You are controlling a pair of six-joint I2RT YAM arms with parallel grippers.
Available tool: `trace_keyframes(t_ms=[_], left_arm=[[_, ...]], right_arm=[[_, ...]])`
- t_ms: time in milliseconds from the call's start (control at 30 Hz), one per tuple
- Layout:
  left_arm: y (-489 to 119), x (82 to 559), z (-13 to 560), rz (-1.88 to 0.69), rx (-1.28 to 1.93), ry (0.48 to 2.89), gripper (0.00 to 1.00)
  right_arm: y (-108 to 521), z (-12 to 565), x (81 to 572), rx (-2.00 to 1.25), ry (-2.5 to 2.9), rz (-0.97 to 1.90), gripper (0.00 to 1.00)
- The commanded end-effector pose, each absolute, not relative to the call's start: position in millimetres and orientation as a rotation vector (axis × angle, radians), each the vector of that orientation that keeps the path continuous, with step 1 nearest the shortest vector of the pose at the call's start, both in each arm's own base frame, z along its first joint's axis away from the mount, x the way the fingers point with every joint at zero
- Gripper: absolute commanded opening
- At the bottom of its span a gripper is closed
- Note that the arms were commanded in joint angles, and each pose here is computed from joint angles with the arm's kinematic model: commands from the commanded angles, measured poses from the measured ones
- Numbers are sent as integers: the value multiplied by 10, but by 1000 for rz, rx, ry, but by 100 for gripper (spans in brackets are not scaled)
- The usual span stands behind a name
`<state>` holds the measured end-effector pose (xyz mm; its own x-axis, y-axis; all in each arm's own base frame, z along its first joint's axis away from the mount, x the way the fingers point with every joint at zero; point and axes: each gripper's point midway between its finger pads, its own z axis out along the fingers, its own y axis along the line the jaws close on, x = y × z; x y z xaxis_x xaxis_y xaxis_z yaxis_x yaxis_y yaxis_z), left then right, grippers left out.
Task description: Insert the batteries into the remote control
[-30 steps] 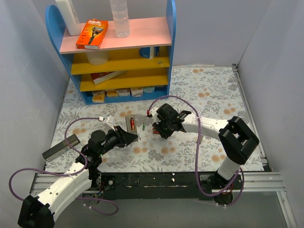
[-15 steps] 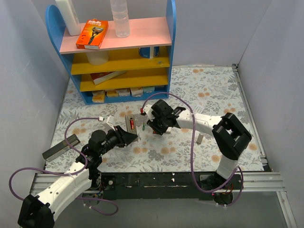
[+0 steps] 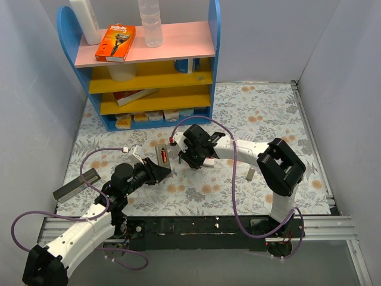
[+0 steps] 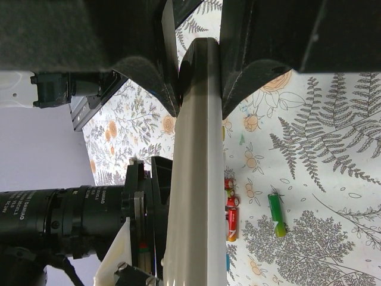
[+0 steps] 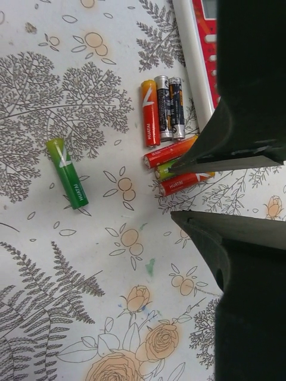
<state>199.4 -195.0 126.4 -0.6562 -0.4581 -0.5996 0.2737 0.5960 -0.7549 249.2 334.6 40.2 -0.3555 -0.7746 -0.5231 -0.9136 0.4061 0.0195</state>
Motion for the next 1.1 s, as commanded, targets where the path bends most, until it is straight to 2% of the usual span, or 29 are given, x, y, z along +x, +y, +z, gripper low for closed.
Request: trace_keyframes(t_ms=[0,133,400,1067], left_arm=[[-1957,2052,1428,-1124,-144,1947,0],[-1959,2057,1433,-1123,-141,1947,0],[-1959,2058,1425,-1120,-142,1948,0],[-1968,2046,1460,-1130,-129,1939,0]], right_arm=[[3471,523,2573,-1466,2187,438,38],[3477,495,2534,-1482,2194,459,30],[3458,430,2449,-1530,2207,489,26],[3403,369,2341,-1639,2187,489,27]])
